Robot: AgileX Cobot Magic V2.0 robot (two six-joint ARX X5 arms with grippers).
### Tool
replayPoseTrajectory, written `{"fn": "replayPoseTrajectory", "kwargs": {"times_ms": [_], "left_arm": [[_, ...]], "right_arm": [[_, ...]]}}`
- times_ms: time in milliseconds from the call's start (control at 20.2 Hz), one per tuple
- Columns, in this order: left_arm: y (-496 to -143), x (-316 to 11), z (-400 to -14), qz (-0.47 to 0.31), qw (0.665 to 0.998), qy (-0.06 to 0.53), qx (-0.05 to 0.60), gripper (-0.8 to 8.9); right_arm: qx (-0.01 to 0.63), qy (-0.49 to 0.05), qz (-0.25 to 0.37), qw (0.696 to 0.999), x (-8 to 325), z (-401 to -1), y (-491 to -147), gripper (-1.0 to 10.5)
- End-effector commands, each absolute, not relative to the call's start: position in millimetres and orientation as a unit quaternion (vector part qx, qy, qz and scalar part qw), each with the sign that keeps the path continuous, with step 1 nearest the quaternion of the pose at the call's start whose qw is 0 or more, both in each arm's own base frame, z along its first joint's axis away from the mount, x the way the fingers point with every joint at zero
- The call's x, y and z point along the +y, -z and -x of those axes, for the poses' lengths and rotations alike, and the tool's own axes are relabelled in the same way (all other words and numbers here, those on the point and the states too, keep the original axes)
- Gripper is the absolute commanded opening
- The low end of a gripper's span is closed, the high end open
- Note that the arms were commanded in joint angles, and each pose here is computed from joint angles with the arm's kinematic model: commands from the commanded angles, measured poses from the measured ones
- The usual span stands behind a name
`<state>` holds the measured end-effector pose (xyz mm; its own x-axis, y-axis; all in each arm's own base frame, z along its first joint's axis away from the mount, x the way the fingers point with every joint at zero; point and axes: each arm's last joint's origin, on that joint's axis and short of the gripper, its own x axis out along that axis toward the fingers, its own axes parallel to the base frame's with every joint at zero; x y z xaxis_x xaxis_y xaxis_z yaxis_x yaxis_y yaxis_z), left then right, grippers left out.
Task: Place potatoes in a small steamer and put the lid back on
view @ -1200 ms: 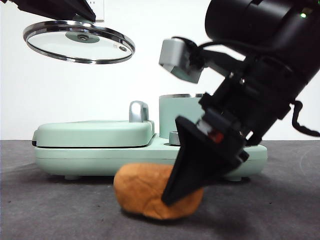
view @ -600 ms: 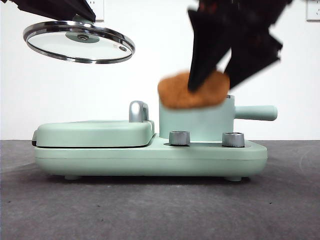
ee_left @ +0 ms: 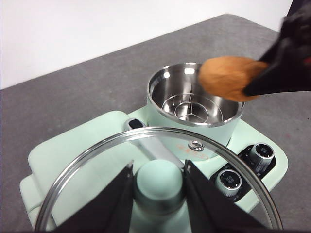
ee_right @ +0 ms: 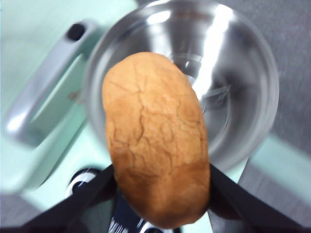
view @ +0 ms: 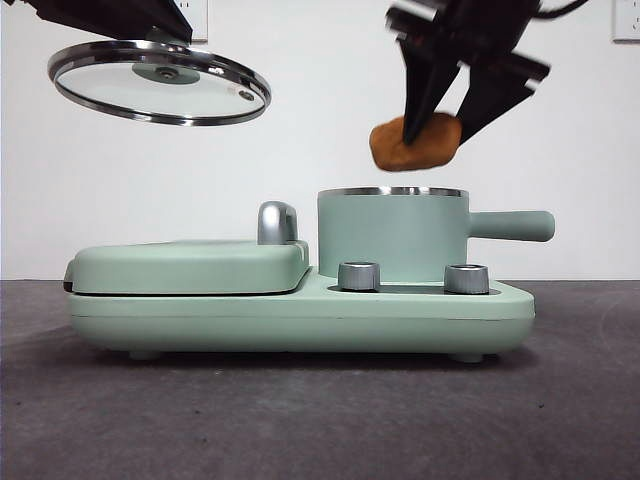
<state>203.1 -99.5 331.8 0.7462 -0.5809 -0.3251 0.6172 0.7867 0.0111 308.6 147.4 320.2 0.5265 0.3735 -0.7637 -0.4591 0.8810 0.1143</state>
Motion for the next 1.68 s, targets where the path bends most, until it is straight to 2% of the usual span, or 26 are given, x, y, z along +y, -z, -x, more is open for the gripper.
{"fn": "replayPoseTrajectory", "kwargs": {"times_ms": [50, 396, 990, 1139, 1238, 1337, 1485, 1683], "left_arm": [[-342.2, -100.4, -202.8, -0.056, 0.936, 0.325, 0.121, 0.15], [-342.3, -100.4, -202.8, -0.056, 0.936, 0.325, 0.120, 0.15], [-342.2, -100.4, -202.9, -0.057, 0.936, 0.325, 0.120, 0.15], [-342.1, -100.4, -202.9, -0.057, 0.936, 0.325, 0.120, 0.15], [-342.1, -100.4, -202.9, -0.057, 0.936, 0.325, 0.120, 0.15], [-342.2, -100.4, -202.9, -0.057, 0.936, 0.325, 0.120, 0.15], [-342.2, -100.4, -202.9, -0.059, 0.936, 0.325, 0.119, 0.15], [-342.2, -100.5, -202.9, -0.059, 0.936, 0.325, 0.119, 0.15]], "right_arm": [[0.425, -0.252, 0.061, 0.868, 154.4, -330.2, -314.5, 2.0], [0.440, -0.252, 0.079, 0.858, 167.1, -363.8, -287.6, 2.0], [0.461, -0.241, 0.086, 0.850, 170.6, -374.8, -264.8, 2.1], [0.459, -0.241, 0.085, 0.851, 170.7, -375.0, -265.1, 3.5], [0.459, -0.241, 0.085, 0.851, 170.6, -374.9, -265.9, 3.8], [0.448, -0.241, 0.081, 0.857, 168.7, -370.6, -276.5, 3.8], [0.409, -0.242, 0.065, 0.878, 160.8, -352.7, -313.9, 3.7], [0.337, -0.256, 0.052, 0.905, 142.2, -309.7, -361.2, 3.7]]}}
